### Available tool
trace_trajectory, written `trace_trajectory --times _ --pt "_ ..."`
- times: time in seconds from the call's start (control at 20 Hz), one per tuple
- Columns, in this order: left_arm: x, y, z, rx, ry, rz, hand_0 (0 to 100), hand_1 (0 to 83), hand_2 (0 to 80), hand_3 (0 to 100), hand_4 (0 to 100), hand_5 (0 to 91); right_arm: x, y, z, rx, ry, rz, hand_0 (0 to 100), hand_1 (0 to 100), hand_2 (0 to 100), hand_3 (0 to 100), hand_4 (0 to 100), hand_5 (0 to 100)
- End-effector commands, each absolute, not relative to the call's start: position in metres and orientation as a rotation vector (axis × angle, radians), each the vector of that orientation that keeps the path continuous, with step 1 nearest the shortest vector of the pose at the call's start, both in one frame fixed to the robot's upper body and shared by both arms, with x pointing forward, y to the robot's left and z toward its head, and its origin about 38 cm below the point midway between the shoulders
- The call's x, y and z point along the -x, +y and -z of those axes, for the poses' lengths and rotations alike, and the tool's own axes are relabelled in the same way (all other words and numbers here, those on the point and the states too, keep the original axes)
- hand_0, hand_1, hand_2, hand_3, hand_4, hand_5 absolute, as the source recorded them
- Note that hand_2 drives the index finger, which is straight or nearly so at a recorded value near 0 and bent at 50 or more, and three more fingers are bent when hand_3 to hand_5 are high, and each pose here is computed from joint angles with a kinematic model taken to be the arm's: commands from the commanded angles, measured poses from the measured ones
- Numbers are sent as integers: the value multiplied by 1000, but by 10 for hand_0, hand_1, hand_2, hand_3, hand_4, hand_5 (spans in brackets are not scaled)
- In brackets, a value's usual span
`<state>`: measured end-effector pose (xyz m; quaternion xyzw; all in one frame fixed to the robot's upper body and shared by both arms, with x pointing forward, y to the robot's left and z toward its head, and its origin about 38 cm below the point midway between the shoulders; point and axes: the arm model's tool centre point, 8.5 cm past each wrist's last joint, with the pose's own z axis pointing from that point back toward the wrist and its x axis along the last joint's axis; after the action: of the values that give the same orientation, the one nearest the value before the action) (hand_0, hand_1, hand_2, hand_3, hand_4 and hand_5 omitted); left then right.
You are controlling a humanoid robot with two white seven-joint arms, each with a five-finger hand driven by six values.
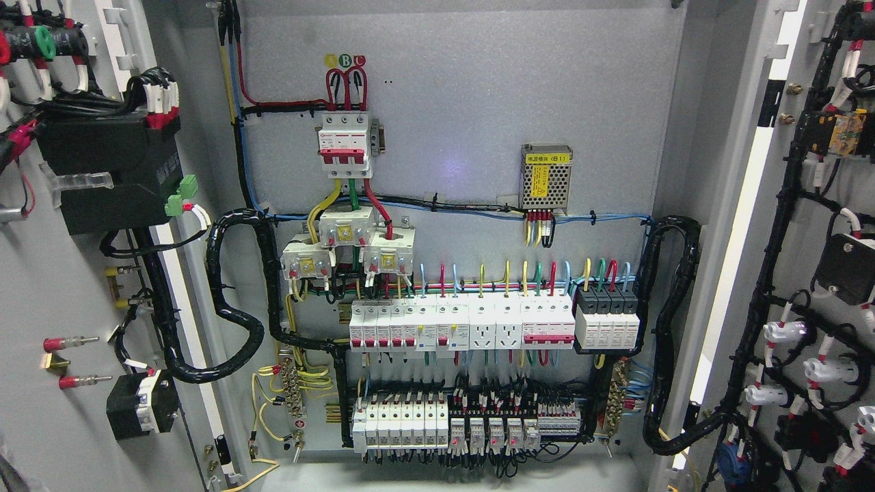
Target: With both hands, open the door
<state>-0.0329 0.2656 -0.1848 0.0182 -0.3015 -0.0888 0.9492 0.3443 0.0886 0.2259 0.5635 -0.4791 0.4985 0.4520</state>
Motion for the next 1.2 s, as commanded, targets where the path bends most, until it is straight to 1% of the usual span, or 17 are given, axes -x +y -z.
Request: trace_trajectory --times 0.0,0.15,0.3,0.5,0.65,0.75,0.85,1.15 --pt "-38 247 84 77 -1000 323 0 0 0 0 0 0 -377 56 -228 -1353 -1256 -1096 191 0 0 0 0 0" --pt "-55 244 59 105 -1085 361 0 0 0 0 0 0 -394 21 -218 -1284 -1279 -1037 191 0 0 0 0 0" --pt "-72 236 38 123 -1166 362 0 0 0 0 0 0 -395 -2 -211 -1234 -1285 -1043 191 0 0 0 0 0" --pt "-94 227 10 152 -1269 379 0 0 0 0 0 0 -395 -38 -216 -1170 -1383 -986 191 0 0 0 0 0" --pt "-112 217 -10 176 -1354 382 0 0 0 0 0 0 -387 -76 -199 -1027 -1461 -848 192 0 0 0 0 0" --pt "-124 215 -21 180 -1402 385 0 0 0 0 0 0 -380 -81 -197 -993 -1510 -782 192 0 0 0 0 0" --pt "-132 211 -32 187 -1444 384 0 0 0 0 0 0 -371 -85 -205 -986 -1566 -763 191 0 0 0 0 0" --pt "-144 203 -59 219 -1554 388 0 0 0 0 0 0 -349 -119 -204 -930 -1725 -641 191 0 0 0 0 0"
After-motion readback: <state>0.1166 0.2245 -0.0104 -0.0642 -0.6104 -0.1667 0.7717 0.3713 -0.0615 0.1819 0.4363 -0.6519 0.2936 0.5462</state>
